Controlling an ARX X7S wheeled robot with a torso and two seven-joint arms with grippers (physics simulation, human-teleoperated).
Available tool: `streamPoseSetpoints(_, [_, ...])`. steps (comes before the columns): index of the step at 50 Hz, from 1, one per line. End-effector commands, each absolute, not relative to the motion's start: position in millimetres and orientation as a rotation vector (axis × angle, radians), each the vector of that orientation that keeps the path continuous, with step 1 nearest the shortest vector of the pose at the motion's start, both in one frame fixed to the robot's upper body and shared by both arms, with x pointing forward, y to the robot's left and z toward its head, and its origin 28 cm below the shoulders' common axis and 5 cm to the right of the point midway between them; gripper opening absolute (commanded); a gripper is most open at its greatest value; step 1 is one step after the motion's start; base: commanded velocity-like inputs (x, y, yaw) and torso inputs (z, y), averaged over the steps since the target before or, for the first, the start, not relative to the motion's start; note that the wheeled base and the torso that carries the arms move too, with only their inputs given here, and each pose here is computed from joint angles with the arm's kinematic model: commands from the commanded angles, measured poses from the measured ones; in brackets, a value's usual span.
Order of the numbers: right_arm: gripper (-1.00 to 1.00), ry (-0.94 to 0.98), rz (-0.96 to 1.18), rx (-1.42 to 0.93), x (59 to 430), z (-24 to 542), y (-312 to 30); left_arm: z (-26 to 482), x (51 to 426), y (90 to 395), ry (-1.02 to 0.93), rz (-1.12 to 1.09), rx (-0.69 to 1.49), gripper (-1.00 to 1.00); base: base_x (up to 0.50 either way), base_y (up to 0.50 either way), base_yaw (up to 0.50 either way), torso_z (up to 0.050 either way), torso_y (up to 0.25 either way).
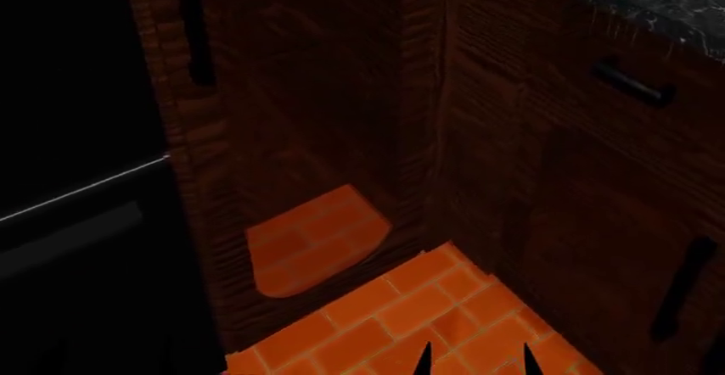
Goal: Navigate to the stove.
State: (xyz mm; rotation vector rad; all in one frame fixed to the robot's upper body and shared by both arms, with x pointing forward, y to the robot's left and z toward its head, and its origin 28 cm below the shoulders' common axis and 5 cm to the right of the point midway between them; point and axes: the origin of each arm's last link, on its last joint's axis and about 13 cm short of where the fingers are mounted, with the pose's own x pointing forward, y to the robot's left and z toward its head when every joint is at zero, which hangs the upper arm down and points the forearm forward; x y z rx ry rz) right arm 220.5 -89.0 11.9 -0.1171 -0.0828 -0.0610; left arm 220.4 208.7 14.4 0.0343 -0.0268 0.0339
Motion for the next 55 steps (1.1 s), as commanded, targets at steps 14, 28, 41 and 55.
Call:
streamPoseSetpoints(14, [1.00,-0.084,-0.055,-0.115,220.7,10.9,-88.2,14.4,220.8,209.1,-0.022,0.029,0.034,1.00,-0.11,0.09,-0.50,0.000,0.000])
streamPoseSetpoints(28, [1.00,-0.078,-0.051,-0.112,221.6,11.4,-87.9,13.6,221.8,209.2,-0.018,0.021,0.032,1.00,-0.10,0.10,-0.50,0.000,0.000])
streamPoseSetpoints(41, [1.00,-0.070,-0.048,-0.118,223.4,10.8,-87.8,13.5,223.5,209.2,-0.021,0.026,0.037,1.00,-0.09,0.11,-0.50,0.000,0.000])
streamPoseSetpoints(55, [1.00,-0.066,-0.065,-0.132,223.5,10.3,-87.0,14.2,222.4,209.7,-0.025,0.023,0.038,1.00,-0.08,0.12,-0.50,0.000,0.000])
